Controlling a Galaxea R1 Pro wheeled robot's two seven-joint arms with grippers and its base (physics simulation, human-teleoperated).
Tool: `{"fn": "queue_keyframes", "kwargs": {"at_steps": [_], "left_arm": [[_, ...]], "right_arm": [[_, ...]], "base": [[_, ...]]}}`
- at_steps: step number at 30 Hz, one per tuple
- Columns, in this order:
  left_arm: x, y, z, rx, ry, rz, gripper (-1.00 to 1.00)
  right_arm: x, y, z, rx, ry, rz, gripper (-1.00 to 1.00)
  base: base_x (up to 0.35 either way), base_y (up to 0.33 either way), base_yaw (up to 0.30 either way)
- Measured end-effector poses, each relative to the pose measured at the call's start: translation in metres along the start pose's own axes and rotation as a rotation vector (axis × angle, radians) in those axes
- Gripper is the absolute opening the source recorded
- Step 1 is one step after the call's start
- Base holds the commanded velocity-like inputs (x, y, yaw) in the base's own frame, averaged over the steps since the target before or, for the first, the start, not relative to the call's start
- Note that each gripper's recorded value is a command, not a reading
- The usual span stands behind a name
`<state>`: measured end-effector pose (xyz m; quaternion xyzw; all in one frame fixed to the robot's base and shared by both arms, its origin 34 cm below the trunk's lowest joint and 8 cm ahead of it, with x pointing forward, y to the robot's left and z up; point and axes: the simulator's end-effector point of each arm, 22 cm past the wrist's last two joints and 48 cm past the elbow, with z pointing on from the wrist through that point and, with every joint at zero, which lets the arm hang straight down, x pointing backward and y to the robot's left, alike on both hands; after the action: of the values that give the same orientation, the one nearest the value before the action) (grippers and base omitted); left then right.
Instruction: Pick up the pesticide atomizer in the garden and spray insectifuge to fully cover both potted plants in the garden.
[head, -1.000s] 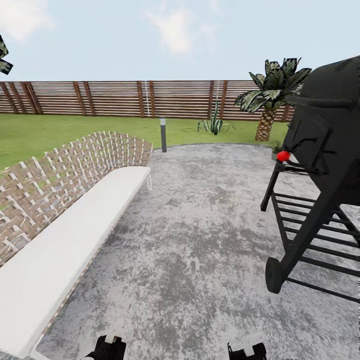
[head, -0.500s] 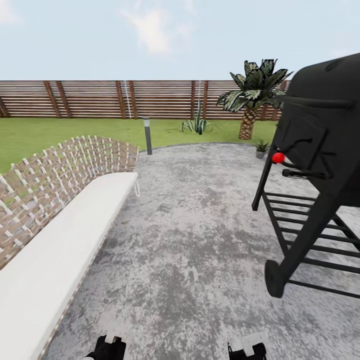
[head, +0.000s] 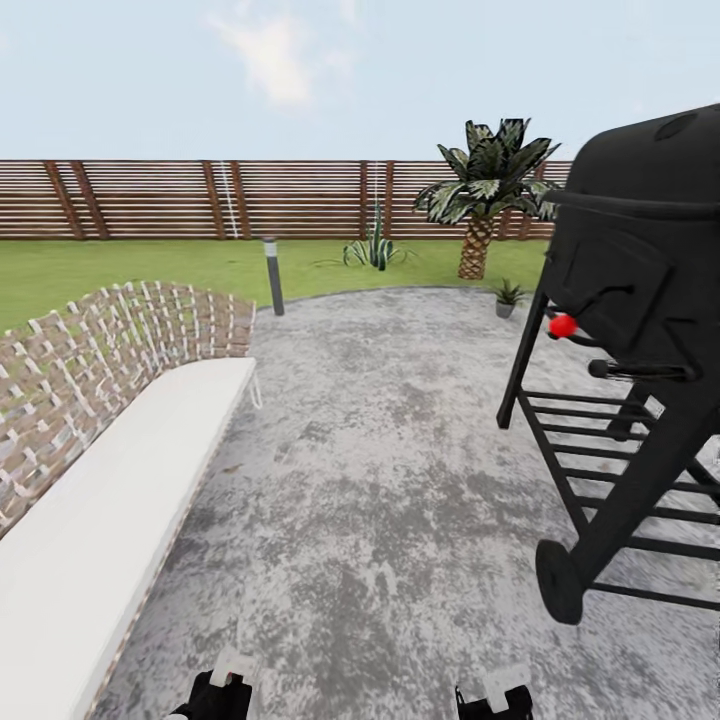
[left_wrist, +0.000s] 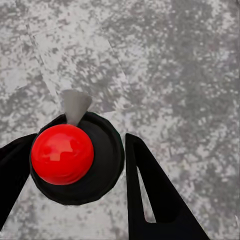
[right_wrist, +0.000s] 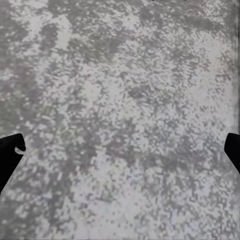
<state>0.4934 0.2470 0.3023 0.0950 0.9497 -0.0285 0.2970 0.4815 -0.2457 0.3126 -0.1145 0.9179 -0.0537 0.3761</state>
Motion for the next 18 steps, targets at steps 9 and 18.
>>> {"fn": "queue_keyframes", "kwargs": {"at_steps": [9, 18], "left_arm": [[0.0007, 0.0007, -0.0001, -0.003, 0.001, 0.001, -1.00], [0.0007, 0.0010, -0.0001, -0.004, 0.001, 0.001, -1.00]], "right_arm": [[-0.0001, 0.0000, 0.0000, 0.000, 0.000, 0.000, 1.00], [-0.0001, 0.0000, 0.0000, 0.000, 0.000, 0.000, 1.00]], "base": [[0.293, 0.193, -0.066], [0.323, 0.064, 0.000]]}}
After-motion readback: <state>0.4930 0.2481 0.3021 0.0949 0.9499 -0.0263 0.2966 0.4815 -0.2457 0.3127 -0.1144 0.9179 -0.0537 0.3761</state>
